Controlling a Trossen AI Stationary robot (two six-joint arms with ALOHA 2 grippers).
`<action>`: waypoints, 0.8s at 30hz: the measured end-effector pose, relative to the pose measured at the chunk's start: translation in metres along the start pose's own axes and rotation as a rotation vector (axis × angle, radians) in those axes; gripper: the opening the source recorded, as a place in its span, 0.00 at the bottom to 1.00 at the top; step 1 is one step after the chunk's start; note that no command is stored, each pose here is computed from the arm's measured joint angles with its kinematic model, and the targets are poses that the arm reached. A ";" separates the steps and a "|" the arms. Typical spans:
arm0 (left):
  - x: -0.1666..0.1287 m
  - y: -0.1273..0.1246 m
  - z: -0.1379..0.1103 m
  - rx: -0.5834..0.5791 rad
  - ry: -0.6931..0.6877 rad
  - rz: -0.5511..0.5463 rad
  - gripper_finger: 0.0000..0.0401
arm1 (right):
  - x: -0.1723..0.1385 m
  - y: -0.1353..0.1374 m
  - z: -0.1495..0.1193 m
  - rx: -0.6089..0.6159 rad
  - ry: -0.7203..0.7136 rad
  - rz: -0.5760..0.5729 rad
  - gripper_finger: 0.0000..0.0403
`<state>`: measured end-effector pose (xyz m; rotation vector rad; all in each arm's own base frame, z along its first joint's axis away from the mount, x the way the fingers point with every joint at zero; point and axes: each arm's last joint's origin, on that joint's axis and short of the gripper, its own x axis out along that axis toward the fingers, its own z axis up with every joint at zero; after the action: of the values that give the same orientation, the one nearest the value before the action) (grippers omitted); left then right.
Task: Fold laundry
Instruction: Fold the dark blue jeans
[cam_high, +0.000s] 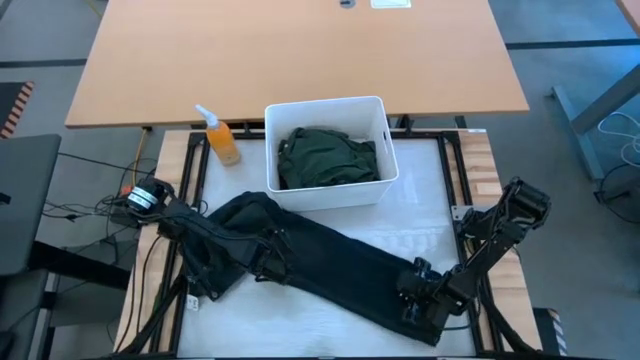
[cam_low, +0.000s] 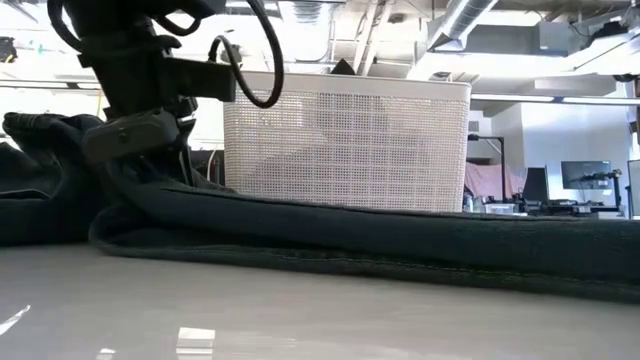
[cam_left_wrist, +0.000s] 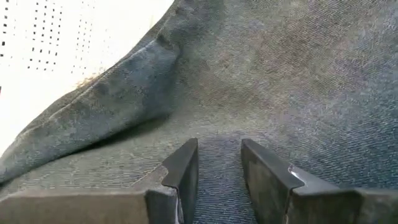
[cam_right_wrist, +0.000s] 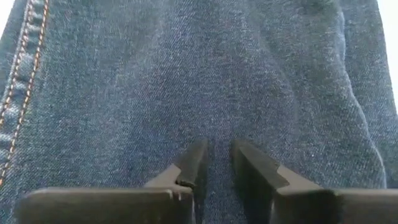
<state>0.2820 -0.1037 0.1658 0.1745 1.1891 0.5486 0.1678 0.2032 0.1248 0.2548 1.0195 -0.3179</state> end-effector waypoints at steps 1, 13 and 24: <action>0.000 0.000 -0.001 -0.010 0.003 0.001 0.28 | -0.003 0.001 0.001 -0.008 0.020 -0.001 0.25; -0.004 0.003 -0.041 -0.117 0.012 0.141 0.28 | -0.043 0.010 0.019 -0.064 -0.014 0.009 0.17; -0.035 -0.028 -0.002 0.015 -0.447 -0.216 0.28 | -0.005 0.001 0.042 -0.012 -0.092 -0.174 0.07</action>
<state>0.2804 -0.1455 0.1825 0.1688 0.7645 0.2896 0.1988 0.1905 0.1502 0.1398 0.9541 -0.4771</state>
